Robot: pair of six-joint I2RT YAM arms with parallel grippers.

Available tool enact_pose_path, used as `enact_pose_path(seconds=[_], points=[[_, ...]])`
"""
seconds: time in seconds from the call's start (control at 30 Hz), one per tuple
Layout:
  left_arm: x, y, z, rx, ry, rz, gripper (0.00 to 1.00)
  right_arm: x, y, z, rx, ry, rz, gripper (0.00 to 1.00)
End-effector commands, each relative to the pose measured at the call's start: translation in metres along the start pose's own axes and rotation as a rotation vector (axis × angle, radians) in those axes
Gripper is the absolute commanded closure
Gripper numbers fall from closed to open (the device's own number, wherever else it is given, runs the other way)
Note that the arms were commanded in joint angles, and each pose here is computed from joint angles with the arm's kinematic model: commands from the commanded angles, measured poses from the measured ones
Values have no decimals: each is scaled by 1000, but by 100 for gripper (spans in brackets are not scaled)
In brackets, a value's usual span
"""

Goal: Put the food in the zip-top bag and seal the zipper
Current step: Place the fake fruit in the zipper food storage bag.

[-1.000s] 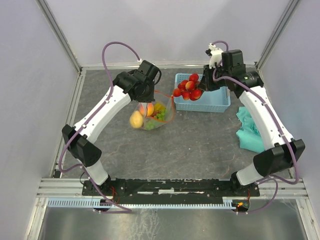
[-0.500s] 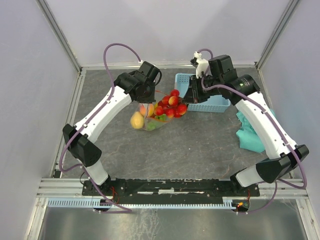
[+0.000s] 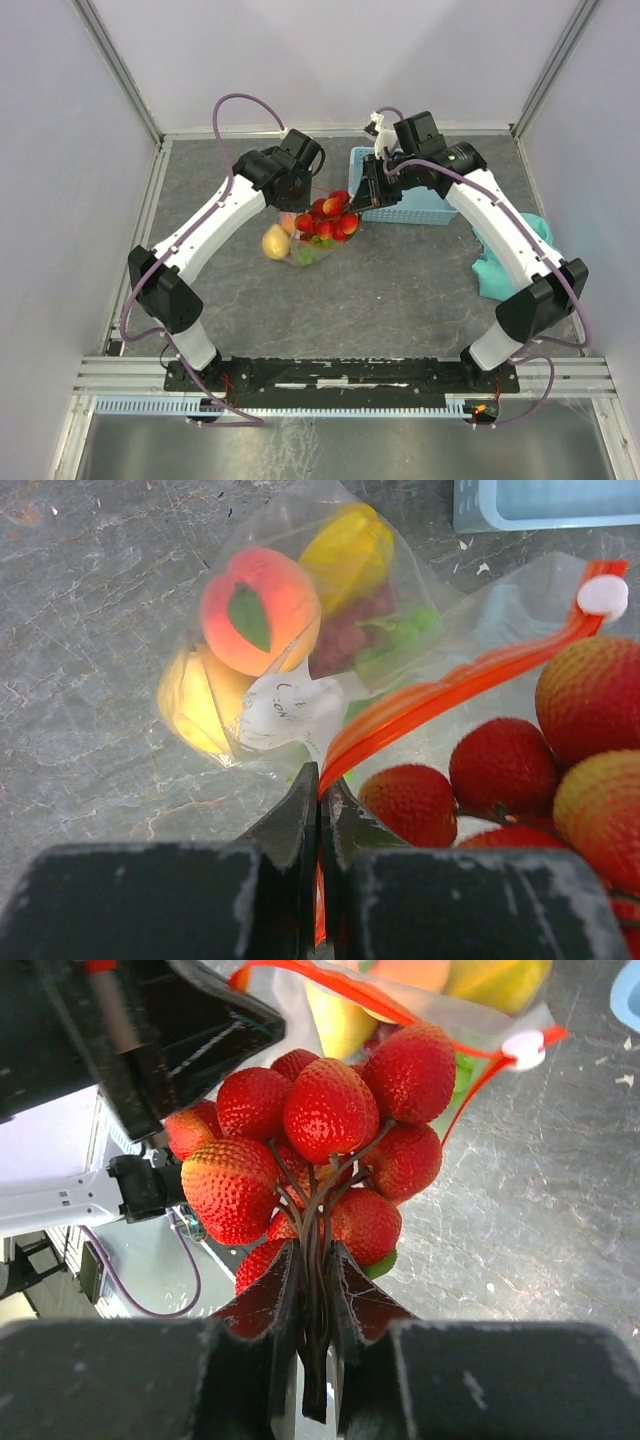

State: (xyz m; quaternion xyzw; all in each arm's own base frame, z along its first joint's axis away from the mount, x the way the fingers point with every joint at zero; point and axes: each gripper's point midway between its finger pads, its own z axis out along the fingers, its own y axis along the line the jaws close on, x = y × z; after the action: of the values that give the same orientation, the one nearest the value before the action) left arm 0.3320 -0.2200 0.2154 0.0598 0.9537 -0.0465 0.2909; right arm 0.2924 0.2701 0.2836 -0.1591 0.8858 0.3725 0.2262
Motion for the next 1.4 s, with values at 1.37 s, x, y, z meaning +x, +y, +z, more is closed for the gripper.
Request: enact_pose_path(seconds=[1.37], points=[[-11,-29,-1,116,-5,35,97,-7,48,96,-194,55,27,98]])
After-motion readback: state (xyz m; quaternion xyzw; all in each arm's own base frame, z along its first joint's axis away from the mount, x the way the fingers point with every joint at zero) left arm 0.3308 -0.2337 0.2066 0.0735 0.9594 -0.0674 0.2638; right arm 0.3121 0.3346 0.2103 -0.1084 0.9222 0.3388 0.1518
